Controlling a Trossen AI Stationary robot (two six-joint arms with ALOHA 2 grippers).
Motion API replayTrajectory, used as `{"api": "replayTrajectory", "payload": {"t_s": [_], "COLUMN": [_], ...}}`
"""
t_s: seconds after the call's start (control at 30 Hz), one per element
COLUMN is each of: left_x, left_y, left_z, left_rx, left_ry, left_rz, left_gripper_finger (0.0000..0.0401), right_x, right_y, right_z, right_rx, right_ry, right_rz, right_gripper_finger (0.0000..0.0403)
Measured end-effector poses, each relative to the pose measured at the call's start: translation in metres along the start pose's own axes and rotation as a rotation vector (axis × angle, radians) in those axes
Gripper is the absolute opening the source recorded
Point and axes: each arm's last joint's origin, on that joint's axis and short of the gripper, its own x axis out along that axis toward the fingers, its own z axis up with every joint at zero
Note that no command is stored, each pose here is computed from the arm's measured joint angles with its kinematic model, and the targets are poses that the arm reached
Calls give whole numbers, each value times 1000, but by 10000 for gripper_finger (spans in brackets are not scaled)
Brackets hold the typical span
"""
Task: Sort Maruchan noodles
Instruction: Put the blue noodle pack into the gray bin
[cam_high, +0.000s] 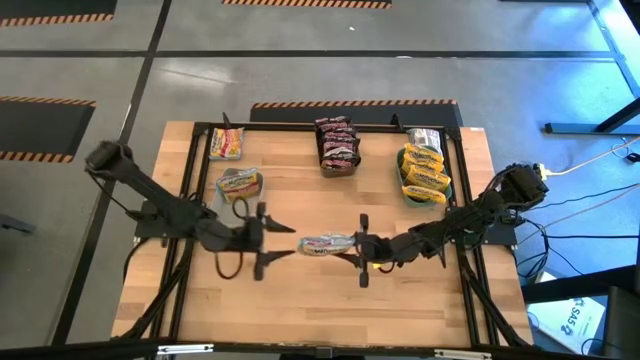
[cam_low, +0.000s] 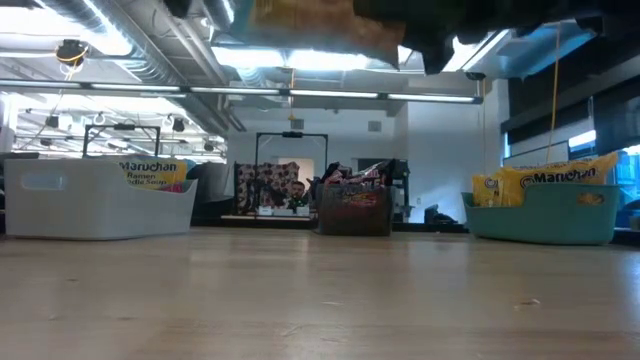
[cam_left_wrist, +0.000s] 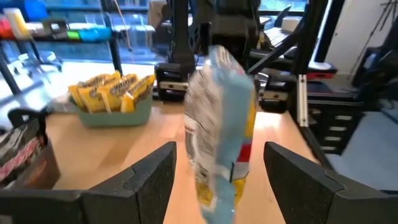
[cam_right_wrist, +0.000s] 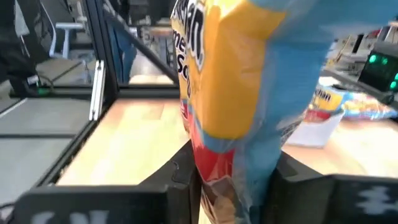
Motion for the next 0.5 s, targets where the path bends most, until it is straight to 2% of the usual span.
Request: {"api": "replayTrajectory", "payload": {"t_s": [0.13,0.23,0.4,0.5], "left_x": [-20,-20,1,20], "left_y": [11,13,8,8], "left_z": [12,24,41,50], "left_rx": [-42,-32,49,49], "left_ry": [20,48,173,262], "left_rz": [-27,-28,19,35], "left_gripper_finger": [237,238,259,276], "right_x": [1,3,8,8], "right_y": [-3,-11,-22,-23], "right_z": [-9,-14,-18,-18], "right_rx": [7,32,60,63], "right_ry": [84,138,175,176], "right_rz": [-6,-27,-38,-28], "right_gripper_finger": [85,85,85,85]}}
